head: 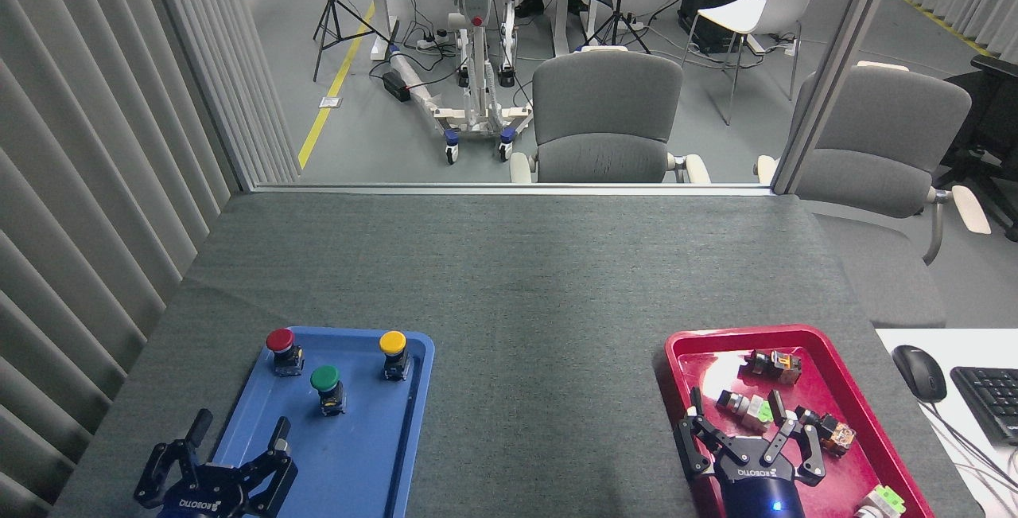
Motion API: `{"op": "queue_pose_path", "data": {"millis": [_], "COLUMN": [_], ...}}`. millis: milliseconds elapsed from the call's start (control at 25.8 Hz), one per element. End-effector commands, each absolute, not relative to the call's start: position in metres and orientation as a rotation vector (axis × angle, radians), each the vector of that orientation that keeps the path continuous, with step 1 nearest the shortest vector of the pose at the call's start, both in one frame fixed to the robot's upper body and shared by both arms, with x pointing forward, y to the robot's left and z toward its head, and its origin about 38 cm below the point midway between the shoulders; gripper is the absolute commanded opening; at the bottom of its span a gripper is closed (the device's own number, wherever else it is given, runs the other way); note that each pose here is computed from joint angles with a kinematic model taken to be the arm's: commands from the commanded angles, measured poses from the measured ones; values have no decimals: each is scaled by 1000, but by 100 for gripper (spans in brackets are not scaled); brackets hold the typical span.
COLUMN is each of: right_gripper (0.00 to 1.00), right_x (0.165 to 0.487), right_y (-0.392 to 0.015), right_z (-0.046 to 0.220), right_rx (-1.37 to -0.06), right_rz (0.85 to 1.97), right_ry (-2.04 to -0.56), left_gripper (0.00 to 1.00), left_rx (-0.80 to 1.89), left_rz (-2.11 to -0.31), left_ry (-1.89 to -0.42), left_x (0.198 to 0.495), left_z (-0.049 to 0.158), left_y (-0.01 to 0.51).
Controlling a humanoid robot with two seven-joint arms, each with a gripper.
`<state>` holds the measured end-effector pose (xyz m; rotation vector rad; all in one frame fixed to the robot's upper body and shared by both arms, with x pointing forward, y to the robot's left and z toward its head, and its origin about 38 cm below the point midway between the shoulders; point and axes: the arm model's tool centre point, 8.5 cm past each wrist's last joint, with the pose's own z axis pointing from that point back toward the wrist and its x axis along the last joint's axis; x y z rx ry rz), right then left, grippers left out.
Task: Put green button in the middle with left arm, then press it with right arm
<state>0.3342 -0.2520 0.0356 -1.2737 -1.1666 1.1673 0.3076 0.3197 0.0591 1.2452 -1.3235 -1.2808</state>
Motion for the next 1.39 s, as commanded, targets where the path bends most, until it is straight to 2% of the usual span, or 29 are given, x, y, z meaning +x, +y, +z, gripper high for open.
{"op": "queue_pose_path", "data": {"millis": [0, 232, 426, 658, 813, 890, 1045, 1200, 1355], "right_gripper": [99, 99, 99, 99, 99, 99, 99, 99, 99], "right_x": [333, 323, 317, 311, 307, 305, 305, 305, 305], "right_y": [-252, -251, -248, -246, -246, -246, -246, -246, -247], "right_z": [34, 30, 33, 35, 33, 32, 33, 33, 32], "right_rx": [-1268, -1251, -1246, -1244, -1239, -1239, -1241, -1242, -1245], "right_rz": [1170, 1182, 1183, 1182, 1184, 1184, 1182, 1181, 1185], "right_ry": [-1164, -1165, -1186, -1193, -1191, -1191, -1193, -1192, -1188], "left_gripper": [100, 100, 100, 100, 99, 99, 100, 100, 99], "left_rx": [1241, 1246, 1211, 1211, 1214, 1201, 1194, 1160, 1187], "left_rz": [-1282, -1298, -1367, -1358, -1335, -1332, -1351, -1352, -1318], "left_ry": [-1316, -1313, -1335, -1332, -1287, -1221, -1159, -1165, -1133], "left_x": [307, 307, 308, 310, 325, 326, 336, 355, 360], "left_z": [57, 58, 52, 48, 37, 19, 0, -10, -17], "left_y": [320, 322, 303, 292, 272, 265, 246, 224, 228]}}
